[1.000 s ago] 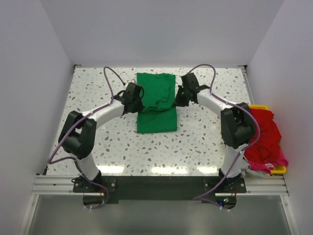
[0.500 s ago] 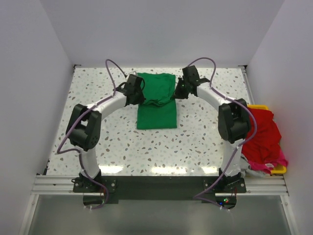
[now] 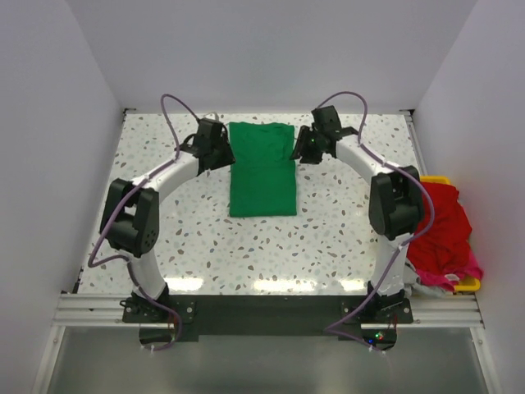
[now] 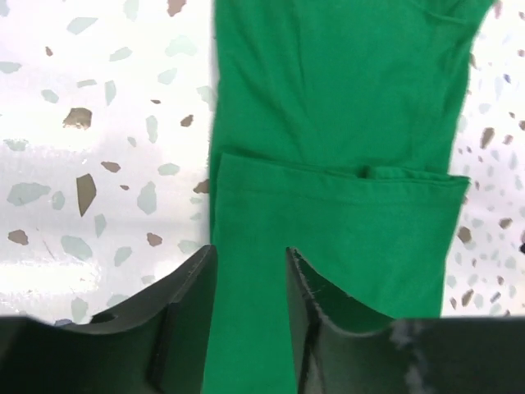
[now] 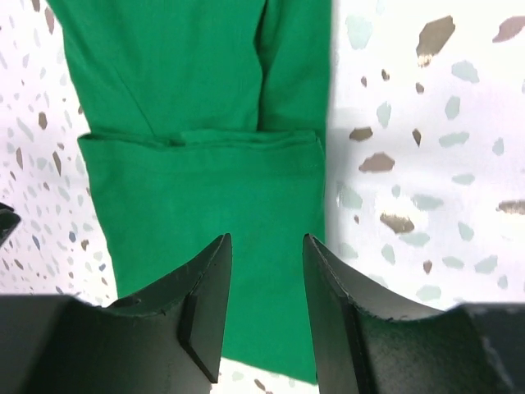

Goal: Fold and stack the t-shirts
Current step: Fold the tshirt

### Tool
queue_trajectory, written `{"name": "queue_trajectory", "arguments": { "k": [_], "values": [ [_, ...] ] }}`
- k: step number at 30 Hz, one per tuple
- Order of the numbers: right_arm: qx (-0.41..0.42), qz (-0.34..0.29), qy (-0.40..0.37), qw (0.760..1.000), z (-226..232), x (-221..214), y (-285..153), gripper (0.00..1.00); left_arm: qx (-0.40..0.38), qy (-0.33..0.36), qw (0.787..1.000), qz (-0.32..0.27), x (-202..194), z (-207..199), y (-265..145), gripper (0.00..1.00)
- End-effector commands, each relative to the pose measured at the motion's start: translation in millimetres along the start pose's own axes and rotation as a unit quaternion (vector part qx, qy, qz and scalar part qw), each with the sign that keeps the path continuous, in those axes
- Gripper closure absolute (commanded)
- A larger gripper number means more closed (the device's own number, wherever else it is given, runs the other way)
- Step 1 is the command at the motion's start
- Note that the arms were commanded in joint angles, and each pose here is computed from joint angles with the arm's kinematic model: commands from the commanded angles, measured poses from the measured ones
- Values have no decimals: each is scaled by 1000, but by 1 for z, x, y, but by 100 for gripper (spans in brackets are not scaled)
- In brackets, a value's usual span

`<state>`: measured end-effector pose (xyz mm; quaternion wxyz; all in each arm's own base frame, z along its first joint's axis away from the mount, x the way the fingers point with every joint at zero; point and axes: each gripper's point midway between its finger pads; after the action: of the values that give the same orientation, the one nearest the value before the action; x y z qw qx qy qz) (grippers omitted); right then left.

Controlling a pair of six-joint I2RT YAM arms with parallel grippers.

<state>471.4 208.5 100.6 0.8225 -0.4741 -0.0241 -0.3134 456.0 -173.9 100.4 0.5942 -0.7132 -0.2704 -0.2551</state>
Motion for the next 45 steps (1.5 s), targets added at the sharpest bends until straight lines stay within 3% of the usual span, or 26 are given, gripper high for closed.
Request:
{"name": "queue_trajectory", "arguments": {
  "k": [1,6,10,15,20,29,38,45],
  "values": [
    [29,-25,-36,999,20,-3,-32,57,-56,9,997,-53,23,-25,-28,58],
    [19,-3,-40,999,5,-40,-24,59,-80,22,996,-28,-9,-49,-24,76],
    [21,14,-51,998,9,-67,-21,60,-111,16,994,-12,-32,-65,-23,83],
    [-5,32,-65,997,-7,-108,-13,61,-117,6,993,6,-68,-68,-21,85],
    [-33,28,-69,997,-29,-121,-9,62,-104,10,994,42,-113,-56,-15,87],
    [-75,56,-78,993,-75,-161,-4,64,-90,15,994,59,-157,-49,-15,90],
    [-59,75,-60,994,-106,-200,-36,64,-95,10,993,75,-202,-45,-47,92],
    [-15,90,-53,994,-104,-237,-71,65,-119,4,989,86,-245,-49,-85,92]
  ]
}}
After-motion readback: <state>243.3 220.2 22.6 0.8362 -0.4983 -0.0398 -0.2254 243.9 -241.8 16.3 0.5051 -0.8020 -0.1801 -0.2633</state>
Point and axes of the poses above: each gripper's point midway between its finger pads, its own y axis out along the fingers, its own z axis along the line the jaws close on, x = y × z, and after that the axes turned 15 degrees about y, right-handed
